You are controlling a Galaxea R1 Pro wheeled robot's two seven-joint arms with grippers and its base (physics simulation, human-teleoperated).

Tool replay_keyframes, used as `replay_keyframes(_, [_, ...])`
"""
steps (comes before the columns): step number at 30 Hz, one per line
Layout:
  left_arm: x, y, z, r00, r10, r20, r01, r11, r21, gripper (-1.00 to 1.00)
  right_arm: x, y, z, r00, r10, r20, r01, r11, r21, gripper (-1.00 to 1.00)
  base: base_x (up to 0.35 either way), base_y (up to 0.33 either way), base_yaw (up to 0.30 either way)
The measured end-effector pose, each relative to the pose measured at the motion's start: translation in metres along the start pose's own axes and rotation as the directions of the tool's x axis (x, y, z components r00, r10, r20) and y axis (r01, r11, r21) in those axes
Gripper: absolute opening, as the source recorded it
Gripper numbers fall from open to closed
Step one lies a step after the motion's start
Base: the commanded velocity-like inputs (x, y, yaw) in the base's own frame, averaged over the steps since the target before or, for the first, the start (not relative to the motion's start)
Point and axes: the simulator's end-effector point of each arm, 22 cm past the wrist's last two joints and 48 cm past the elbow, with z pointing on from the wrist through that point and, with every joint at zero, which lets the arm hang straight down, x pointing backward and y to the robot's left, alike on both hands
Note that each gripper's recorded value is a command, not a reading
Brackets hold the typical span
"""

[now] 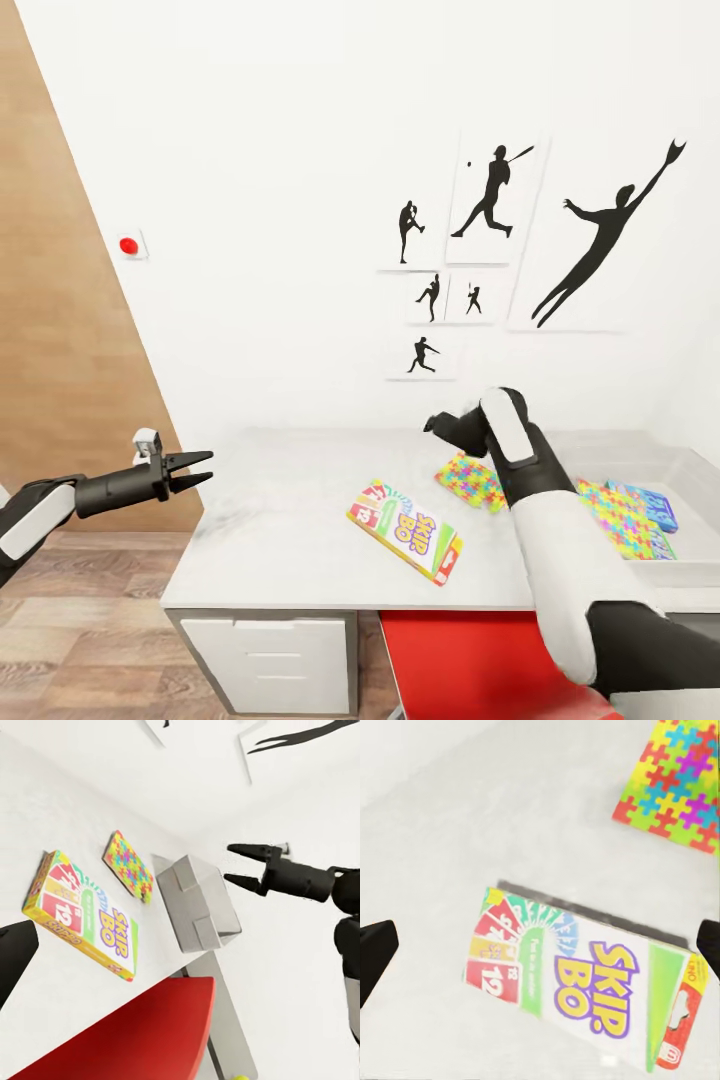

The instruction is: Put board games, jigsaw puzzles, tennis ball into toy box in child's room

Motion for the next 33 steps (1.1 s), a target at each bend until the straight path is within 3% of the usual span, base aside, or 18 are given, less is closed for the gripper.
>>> replay_keyframes(4, [0.000,0.000,0.000,1.000,0.000,-0.001,0.000,1.000,-0.001,1.00,0.022,-0.012,0.034,0.995,0.074,-0.068,-0.066,0.991,0.116,1.00,0.000,0.035,0.000])
replay_keyframes(6, [0.000,0.000,-0.001,1.000,-0.002,0.000,0.002,1.000,-0.001,1.00,0.040,-0.033,0.053,0.989,0.121,-0.086,-0.101,0.972,0.211,1.00,0.000,0.178,0.000])
replay_keyframes(11, [-0.001,0.003,-0.004,1.000,-0.011,0.007,0.011,1.000,-0.007,1.00,0.049,-0.056,0.063,0.987,0.143,-0.069,-0.117,0.950,0.291,1.00,0.000,0.244,0.000])
replay_keyframes(17, [-0.003,0.008,-0.007,1.000,-0.019,0.015,0.019,1.000,-0.016,1.00,0.046,-0.060,0.065,0.988,0.143,-0.054,-0.121,0.947,0.296,1.00,0.000,0.279,0.000])
replay_keyframes(24, [-0.006,0.010,-0.014,1.000,-0.015,0.023,0.016,0.999,-0.030,1.00,0.027,-0.047,0.060,0.990,0.141,-0.006,-0.136,0.961,0.239,1.00,0.012,0.270,0.000])
replay_keyframes(33, [-0.007,0.014,-0.016,1.000,-0.019,0.025,0.020,0.999,-0.035,1.00,0.016,-0.056,0.060,0.989,0.149,0.014,-0.148,0.961,0.235,1.00,0.060,0.063,0.000])
